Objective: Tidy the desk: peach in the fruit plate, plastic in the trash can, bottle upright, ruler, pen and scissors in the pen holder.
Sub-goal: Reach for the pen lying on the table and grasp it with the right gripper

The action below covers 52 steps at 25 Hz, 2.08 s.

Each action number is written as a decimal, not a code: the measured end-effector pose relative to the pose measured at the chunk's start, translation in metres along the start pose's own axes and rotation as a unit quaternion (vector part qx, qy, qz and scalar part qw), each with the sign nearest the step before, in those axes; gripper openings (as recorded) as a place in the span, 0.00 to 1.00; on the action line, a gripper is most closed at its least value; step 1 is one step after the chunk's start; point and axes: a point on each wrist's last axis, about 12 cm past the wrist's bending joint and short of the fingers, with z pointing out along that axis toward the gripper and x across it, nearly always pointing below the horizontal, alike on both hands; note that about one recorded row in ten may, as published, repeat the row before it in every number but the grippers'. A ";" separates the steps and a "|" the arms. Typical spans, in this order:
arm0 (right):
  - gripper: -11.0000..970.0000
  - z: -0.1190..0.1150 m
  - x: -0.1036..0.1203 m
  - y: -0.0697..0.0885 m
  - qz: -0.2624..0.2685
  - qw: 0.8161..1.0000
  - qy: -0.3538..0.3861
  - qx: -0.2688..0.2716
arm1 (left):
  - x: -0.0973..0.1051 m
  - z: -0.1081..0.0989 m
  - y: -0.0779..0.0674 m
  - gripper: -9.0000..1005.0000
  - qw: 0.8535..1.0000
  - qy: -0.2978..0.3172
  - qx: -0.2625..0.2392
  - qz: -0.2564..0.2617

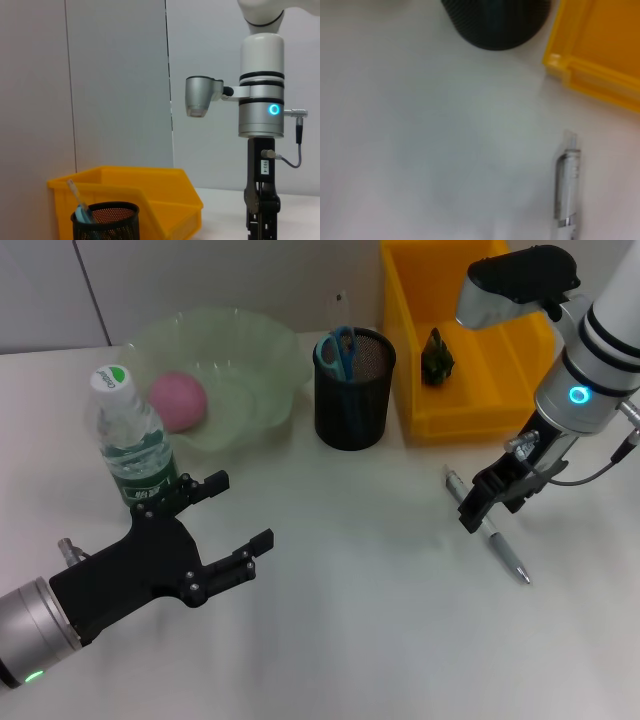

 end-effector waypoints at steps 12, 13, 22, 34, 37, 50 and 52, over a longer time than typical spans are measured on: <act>0.65 0.013 -0.004 0.006 0.008 1.000 0.007 0.013 | 0.001 -0.001 -0.002 0.81 1.000 0.004 0.003 -0.002; 0.65 0.013 -0.004 0.006 0.008 1.000 0.007 0.014 | 0.002 -0.001 -0.002 0.81 1.000 0.004 0.003 -0.002; 0.64 0.017 -0.005 0.006 0.011 1.000 0.006 0.016 | 0.002 -0.002 -0.002 0.81 1.000 0.005 0.002 -0.003; 0.46 0.020 -0.004 0.007 0.007 1.000 0.012 0.027 | 0.002 -0.002 -0.003 0.81 1.000 0.007 0.004 -0.002; 0.47 0.020 -0.004 0.007 0.007 1.000 0.011 0.028 | 0.002 -0.002 -0.003 0.81 1.000 0.007 0.004 -0.002; 0.40 0.020 -0.004 0.006 0.006 0.999 0.011 0.035 | 0.002 -0.001 -0.002 0.81 1.000 0.006 0.005 -0.001; 0.35 0.021 -0.004 0.006 0.006 0.999 0.014 0.034 | 0.002 -0.001 -0.002 0.81 1.000 0.007 0.005 -0.001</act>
